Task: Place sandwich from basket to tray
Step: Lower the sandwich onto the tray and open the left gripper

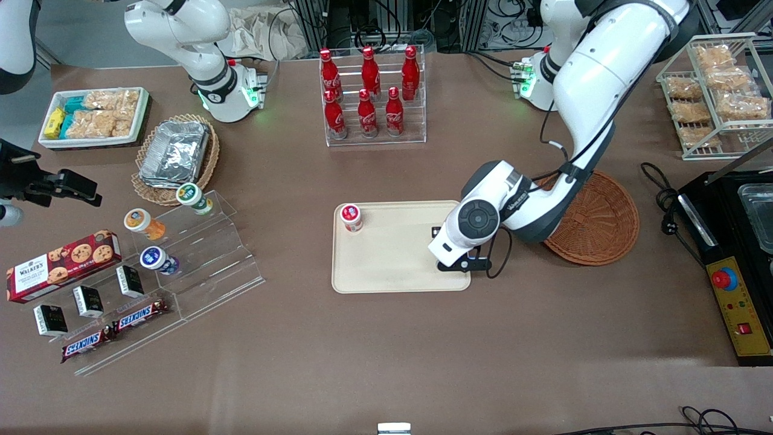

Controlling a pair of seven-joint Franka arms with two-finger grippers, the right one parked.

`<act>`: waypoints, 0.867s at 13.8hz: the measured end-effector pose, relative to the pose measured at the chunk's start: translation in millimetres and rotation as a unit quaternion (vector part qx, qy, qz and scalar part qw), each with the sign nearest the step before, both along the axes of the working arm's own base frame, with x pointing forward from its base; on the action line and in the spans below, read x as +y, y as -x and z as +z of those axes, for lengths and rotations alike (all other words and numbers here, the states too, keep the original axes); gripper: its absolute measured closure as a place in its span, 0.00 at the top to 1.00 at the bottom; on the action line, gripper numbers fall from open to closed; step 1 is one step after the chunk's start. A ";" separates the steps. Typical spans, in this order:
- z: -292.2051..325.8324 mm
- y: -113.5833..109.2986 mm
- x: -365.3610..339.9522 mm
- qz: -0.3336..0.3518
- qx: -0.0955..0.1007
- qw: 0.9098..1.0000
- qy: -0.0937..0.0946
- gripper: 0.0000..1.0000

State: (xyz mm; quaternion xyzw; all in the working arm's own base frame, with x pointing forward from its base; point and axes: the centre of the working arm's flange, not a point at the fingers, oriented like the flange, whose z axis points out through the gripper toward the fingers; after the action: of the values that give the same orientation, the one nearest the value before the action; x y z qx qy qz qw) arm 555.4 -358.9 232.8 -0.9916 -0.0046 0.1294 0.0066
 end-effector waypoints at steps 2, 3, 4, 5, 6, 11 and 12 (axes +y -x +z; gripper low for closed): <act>-11.9 0.8 -0.2 0.000 0.007 1.000 0.001 0.27; -16.6 1.1 -0.5 0.000 0.009 1.000 0.002 0.28; -20.8 1.3 -1.0 0.001 0.010 1.000 0.004 0.28; -24.8 1.8 -1.2 0.001 0.012 1.000 0.005 0.34; -27.9 2.3 -1.3 0.001 0.014 1.000 0.005 0.42; -18.2 -6.0 -0.3 0.005 0.008 1.000 0.007 0.93; -7.7 -9.9 1.2 0.006 0.005 1.000 0.004 1.00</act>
State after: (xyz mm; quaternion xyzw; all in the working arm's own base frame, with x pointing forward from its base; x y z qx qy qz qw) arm 565.3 -357.7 225.1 -0.9909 -0.0100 0.1343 0.0023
